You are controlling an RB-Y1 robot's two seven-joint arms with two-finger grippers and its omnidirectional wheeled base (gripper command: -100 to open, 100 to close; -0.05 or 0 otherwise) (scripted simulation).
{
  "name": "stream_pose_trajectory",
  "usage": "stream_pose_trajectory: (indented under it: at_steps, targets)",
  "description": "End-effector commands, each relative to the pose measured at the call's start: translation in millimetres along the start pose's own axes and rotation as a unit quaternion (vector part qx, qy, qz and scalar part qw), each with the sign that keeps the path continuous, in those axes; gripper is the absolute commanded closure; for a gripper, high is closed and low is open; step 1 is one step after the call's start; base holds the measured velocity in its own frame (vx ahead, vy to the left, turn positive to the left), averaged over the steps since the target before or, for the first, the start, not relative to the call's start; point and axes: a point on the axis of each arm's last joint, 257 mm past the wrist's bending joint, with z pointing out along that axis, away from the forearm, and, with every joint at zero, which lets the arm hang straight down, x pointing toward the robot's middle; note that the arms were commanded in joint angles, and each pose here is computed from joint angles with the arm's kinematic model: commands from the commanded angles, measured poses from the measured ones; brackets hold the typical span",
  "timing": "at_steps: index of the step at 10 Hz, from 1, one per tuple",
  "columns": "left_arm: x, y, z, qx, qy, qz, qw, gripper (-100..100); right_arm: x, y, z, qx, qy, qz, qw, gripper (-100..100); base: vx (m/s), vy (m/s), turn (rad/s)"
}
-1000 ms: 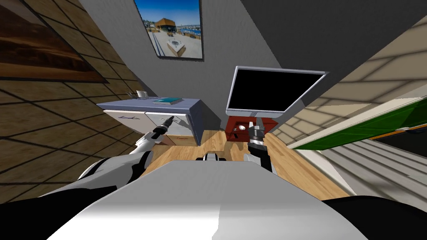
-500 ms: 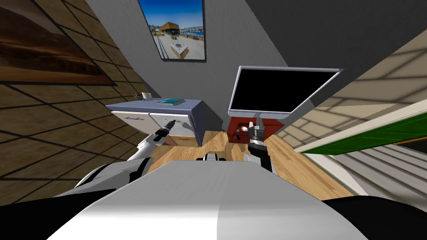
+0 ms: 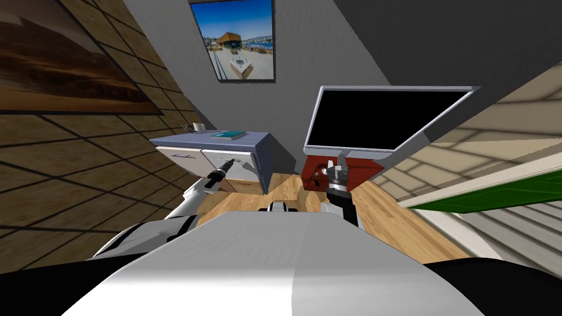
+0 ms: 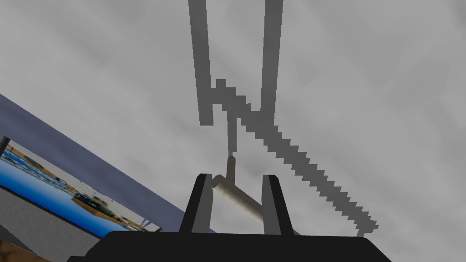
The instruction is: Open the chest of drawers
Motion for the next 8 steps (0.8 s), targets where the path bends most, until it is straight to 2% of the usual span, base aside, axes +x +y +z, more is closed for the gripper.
stream_pose_trajectory:
  at_steps: [1,2,3,4,7,8]
  targets:
    - [29.1,2.5,-8.9,-0.011,0.018,0.01,0.9997,100,0.0,0,0.0,0.0,0.0,0.0,1.0,0,0.093,0.085,0.176]
    - [30.1,0.4,-13.8,-0.008,0.019,0.013,0.9997,100,-0.1,0,0.0,0.0,0.0,0.0,1.0,0,0.119,0.085,0.136]
    - [24.8,-22.8,-8.6,0.016,0.014,0.019,0.9996,100,-0.1,0,0.0,0.0,0.0,0.0,1.0,0,0.053,0.031,0.048]
    - [60.8,-17.6,-18.7,0.004,0.036,0.019,0.9992,100,0.0,0,0.0,0.0,0.0,0.0,1.0,0,0.102,0.062,0.23]
    - [60.6,-28.8,-24.2,0.015,0.036,0.024,0.999,100,0.0,0,0.0,0.0,0.0,0.0,1.0,0,0.058,0.043,0.049]
    - [57.2,-43.4,-20.7,0.03,0.032,0.026,0.9987,100,0.0,0,0.0,0.0,0.0,0.0,1.0,0,-0.014,0.012,-0.009]
